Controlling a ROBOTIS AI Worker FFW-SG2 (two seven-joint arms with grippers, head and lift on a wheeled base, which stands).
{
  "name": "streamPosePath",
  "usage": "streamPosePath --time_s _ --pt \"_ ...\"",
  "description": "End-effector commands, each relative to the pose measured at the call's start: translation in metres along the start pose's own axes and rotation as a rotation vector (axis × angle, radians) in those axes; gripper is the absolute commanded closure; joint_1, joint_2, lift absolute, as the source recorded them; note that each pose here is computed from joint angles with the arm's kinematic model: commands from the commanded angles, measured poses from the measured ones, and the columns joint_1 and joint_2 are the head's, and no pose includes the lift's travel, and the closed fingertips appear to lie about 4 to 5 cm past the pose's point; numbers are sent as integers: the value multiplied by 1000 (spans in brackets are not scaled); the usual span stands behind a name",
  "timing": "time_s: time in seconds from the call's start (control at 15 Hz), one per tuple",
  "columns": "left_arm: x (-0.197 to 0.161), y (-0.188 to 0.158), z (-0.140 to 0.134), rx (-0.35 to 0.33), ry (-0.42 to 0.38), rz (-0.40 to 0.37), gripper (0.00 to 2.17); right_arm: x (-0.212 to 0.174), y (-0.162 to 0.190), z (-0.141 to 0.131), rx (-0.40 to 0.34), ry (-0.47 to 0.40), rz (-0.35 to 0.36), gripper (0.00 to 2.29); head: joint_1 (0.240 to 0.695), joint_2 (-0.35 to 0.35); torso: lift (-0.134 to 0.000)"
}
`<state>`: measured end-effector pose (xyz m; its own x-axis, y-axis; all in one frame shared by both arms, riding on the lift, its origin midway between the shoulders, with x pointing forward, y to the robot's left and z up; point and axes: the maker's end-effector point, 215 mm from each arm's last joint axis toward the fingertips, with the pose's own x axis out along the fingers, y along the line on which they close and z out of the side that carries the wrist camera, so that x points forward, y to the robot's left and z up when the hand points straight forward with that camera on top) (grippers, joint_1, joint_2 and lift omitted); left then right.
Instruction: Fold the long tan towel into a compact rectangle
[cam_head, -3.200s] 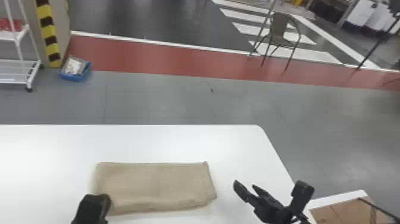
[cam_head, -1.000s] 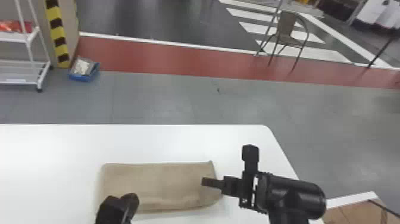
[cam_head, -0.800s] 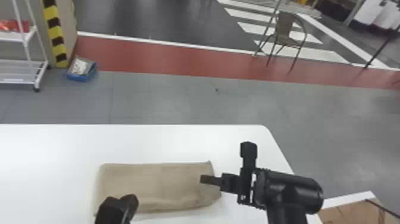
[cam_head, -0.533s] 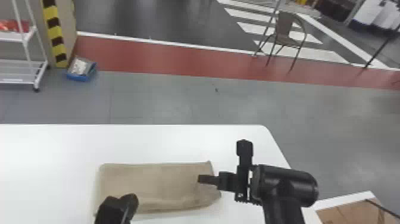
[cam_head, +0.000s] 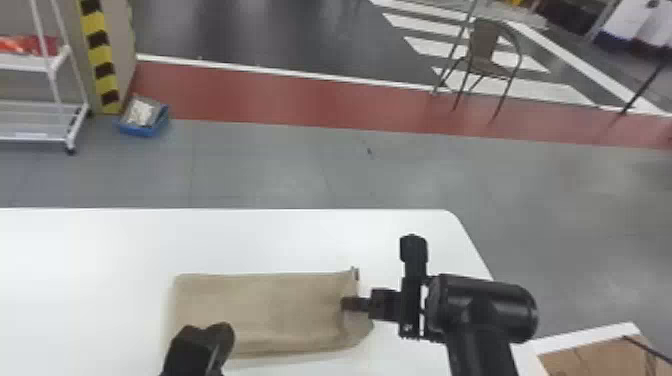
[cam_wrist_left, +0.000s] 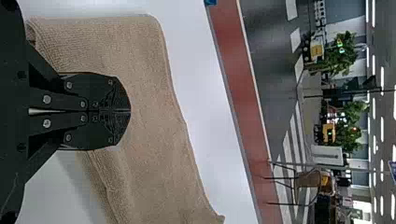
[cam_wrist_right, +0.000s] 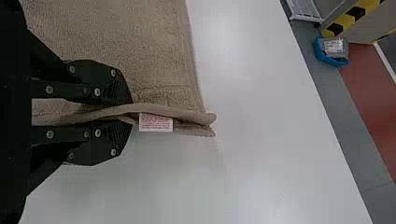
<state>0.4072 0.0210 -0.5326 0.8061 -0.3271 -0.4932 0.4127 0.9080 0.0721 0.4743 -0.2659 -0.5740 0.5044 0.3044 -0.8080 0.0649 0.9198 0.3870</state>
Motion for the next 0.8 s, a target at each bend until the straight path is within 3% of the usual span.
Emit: streamPosePath --time_s 0.0,0.47,0.73 --pt "1 0 -2 1 4 0 1882 -4 5 -4 17 4 24 1197 695 -305 0" --pt "2 1 -5 1 11 -1 1882 -37 35 4 48 -36 119 1193 695 -289 0" --pt "13 16 3 -57 -4 -38 1882 -56 42 11 77 -36 148 1193 695 -279 0"
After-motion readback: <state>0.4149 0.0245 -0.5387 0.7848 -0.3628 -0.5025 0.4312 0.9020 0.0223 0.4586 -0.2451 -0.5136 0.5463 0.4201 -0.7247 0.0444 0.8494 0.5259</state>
